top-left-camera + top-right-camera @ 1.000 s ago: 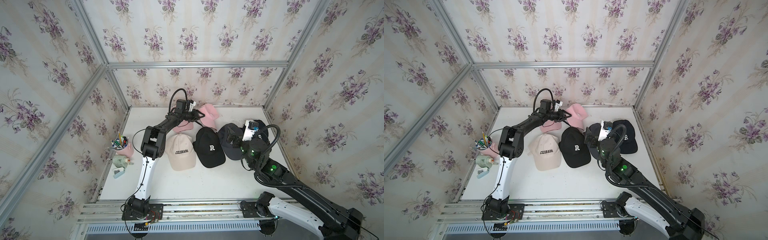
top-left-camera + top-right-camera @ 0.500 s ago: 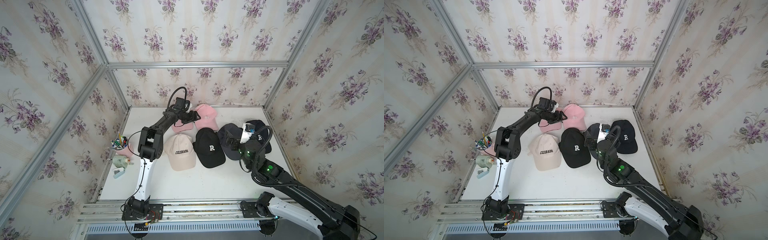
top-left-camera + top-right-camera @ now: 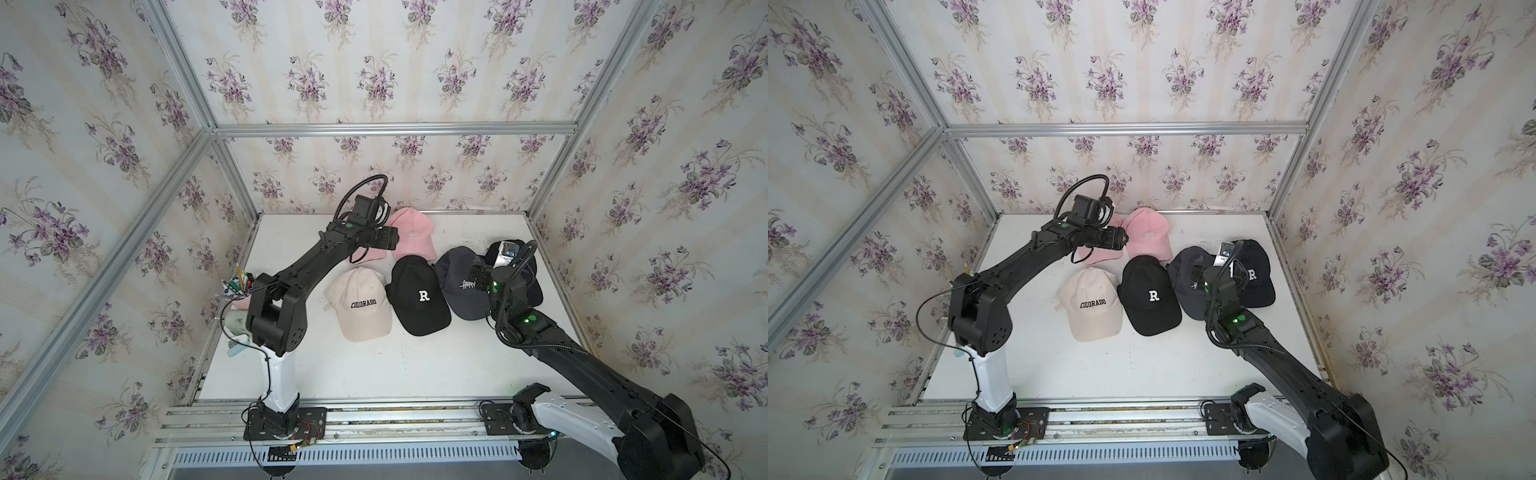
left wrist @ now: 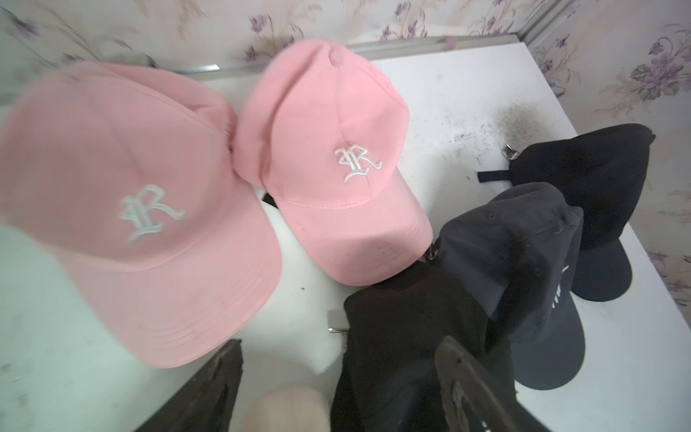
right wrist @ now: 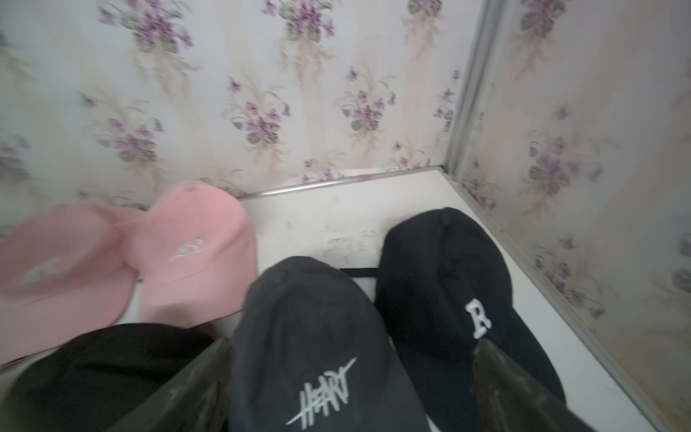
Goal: Open the adjustable buckle of the baseball cap
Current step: Reset both arms
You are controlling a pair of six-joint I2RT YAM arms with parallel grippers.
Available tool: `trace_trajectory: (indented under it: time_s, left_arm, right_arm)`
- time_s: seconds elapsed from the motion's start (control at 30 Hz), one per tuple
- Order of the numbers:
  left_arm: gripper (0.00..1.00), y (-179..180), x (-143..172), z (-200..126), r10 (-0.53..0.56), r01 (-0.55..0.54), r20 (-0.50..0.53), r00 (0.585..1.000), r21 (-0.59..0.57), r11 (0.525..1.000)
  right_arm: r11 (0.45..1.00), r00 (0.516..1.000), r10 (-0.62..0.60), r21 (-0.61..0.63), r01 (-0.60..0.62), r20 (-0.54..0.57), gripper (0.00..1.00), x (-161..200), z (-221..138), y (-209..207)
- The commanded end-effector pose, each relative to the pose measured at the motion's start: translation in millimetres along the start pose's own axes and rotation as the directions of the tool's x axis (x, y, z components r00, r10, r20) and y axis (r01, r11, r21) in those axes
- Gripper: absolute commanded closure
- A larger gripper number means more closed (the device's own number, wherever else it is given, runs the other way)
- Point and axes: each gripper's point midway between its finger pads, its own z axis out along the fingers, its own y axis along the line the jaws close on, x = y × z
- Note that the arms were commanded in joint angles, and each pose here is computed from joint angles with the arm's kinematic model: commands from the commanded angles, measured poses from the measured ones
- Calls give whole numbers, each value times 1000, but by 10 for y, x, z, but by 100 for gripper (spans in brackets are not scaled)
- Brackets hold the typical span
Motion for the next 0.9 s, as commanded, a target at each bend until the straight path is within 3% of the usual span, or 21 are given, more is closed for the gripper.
trace_trajectory:
  time_s: [0.0,0.1,0.23,0.33,0.4,0.5,0.57,0.63,0.7,0.73,0.77,0.8,0.87]
  left_arm:
    - [9,357,-141,-356,109,-78,148,983,-201,977]
    - [0,789,55,-677,103,-36,191,976,-326,945]
    - [0,1400,449,-997,64,27,179,982,-467,884]
    - [0,1755,717,-1123,109,33,231,967,-536,844]
    - [0,2052,950,-1136,69,109,293,954,-550,828]
    - [0,2457,1243,-1180,-72,280,383,921,-521,807]
    - [0,2495,1281,-1158,-154,354,436,887,-424,834]
    - [0,2363,1290,-1043,-130,291,406,904,-364,885]
    - [0,2325,1383,-980,-111,272,413,904,-355,895]
    - [0,2330,1434,-969,-102,277,442,891,-352,894]
    - [0,2309,1492,-940,-90,269,455,886,-345,899]
    - [0,2279,1503,-935,-56,250,484,873,-346,905]
    - [0,2167,1521,-847,-20,192,446,895,-344,919]
  right_arm:
    - [998,996,47,34,-50,71,1,94,168,-194]
    - [996,996,62,65,-66,68,0,340,361,-356]
    - [991,998,-43,129,36,55,0,548,568,-459]
    - [995,996,-81,66,78,47,0,622,689,-374]
    - [992,987,-125,-4,126,100,0,546,694,-244]
    - [995,989,-96,-24,99,112,0,596,741,-296]
    - [997,994,-52,-59,58,100,0,625,723,-357]
    - [987,991,-4,-162,25,131,0,671,622,-365]
    - [972,976,8,-229,43,219,0,616,498,-321]
    - [968,986,-11,-246,53,167,0,664,552,-275]
    - [966,992,-20,-255,52,127,0,739,599,-253]
    - [971,986,-3,-234,42,165,0,695,577,-299]
    - [981,993,4,-191,19,122,0,725,633,-366]
